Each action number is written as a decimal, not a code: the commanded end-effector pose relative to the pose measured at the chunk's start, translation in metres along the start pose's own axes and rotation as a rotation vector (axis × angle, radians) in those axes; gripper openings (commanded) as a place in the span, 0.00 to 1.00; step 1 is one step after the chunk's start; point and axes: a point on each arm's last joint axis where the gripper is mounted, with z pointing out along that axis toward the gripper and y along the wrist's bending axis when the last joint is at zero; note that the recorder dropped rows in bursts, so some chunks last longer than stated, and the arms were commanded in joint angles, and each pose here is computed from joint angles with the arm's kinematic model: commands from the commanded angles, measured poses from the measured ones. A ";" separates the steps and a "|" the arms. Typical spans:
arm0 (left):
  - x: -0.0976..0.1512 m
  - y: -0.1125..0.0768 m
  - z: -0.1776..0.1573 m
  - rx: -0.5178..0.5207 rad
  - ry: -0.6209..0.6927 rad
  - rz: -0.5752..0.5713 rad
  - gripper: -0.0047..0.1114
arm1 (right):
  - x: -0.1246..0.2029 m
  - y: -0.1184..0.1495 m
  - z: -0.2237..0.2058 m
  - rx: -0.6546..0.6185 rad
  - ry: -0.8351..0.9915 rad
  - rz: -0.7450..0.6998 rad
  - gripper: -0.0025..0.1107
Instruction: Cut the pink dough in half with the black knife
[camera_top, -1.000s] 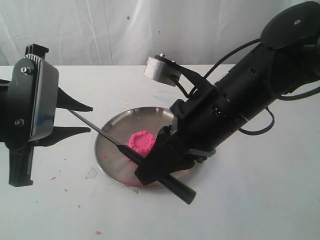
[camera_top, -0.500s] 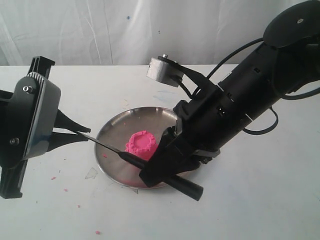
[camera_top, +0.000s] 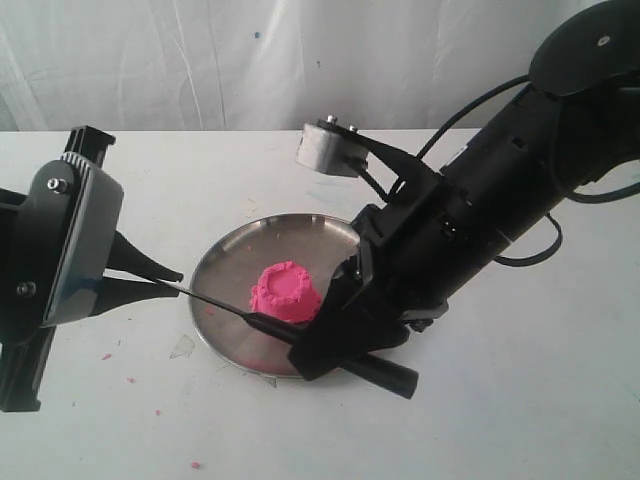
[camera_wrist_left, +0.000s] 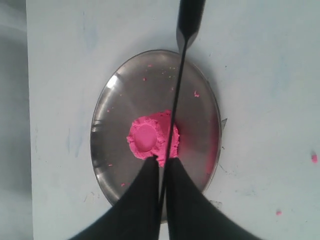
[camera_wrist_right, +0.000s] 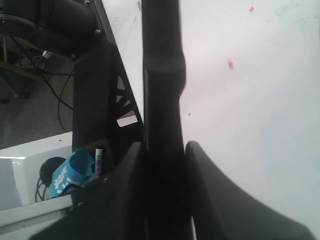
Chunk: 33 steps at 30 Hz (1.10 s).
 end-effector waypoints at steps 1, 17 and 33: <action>-0.008 0.001 -0.002 -0.007 -0.070 -0.116 0.04 | 0.000 -0.011 -0.001 0.117 -0.001 -0.026 0.25; -0.011 -0.004 -0.002 0.059 -0.099 -0.182 0.04 | -0.015 -0.012 -0.013 0.213 -0.030 -0.103 0.31; -0.011 -0.004 -0.002 0.064 -0.101 -0.189 0.04 | -0.024 -0.010 -0.016 0.327 0.020 -0.247 0.44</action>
